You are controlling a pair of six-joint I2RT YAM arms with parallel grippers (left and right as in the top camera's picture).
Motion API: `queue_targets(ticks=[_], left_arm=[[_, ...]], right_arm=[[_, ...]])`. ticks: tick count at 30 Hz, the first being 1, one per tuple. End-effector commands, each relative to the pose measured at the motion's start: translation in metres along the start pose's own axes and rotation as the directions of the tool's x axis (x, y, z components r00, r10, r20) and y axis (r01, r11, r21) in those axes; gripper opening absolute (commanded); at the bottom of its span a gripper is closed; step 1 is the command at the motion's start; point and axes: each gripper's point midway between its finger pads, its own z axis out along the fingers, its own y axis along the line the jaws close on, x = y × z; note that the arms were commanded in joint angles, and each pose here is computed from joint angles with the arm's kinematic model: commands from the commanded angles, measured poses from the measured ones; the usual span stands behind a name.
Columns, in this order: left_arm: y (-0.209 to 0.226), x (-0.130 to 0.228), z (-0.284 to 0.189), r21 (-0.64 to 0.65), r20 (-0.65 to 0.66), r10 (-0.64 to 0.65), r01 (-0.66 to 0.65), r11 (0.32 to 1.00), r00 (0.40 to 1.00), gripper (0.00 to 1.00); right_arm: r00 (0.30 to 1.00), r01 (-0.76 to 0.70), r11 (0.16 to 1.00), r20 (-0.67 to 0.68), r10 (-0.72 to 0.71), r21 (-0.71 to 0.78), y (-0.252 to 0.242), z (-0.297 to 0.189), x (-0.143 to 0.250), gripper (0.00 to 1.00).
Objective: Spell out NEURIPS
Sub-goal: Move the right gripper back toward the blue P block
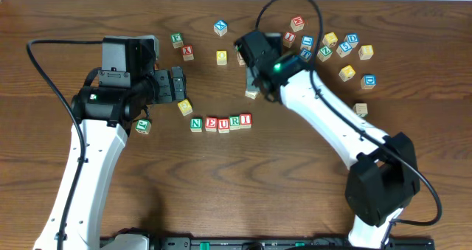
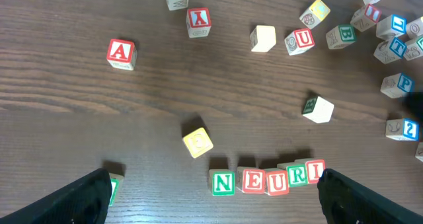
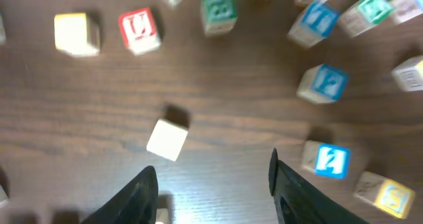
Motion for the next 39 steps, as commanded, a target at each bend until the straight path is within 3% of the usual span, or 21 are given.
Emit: queue_targets(ticks=[1, 13, 30, 39], left_arm=[[-0.003, -0.009, -0.008, 0.011, 0.030, 0.009, -0.009, 1.000, 0.999, 0.98], [-0.003, -0.009, -0.008, 0.011, 0.030, 0.009, -0.009, 1.000, 1.000, 0.98], [-0.003, -0.009, -0.008, 0.011, 0.030, 0.009, -0.009, 1.000, 0.999, 0.98], [-0.003, -0.009, -0.008, 0.011, 0.030, 0.009, -0.009, 1.000, 1.000, 0.98]], right_arm=[[0.997, -0.065, 0.997, 0.039, 0.064, 0.029, -0.025, -0.007, -0.029, 0.50], [0.976, -0.216, 0.971, 0.019, 0.215, 0.101, -0.082, 0.003, -0.041, 0.61], [0.962, -0.262, 0.949, -0.030, 0.271, 0.175, -0.081, 0.060, -0.022, 0.68], [0.949, -0.307, 0.931, -0.008, 0.315, 0.195, -0.100, 0.066, -0.029, 0.74]])
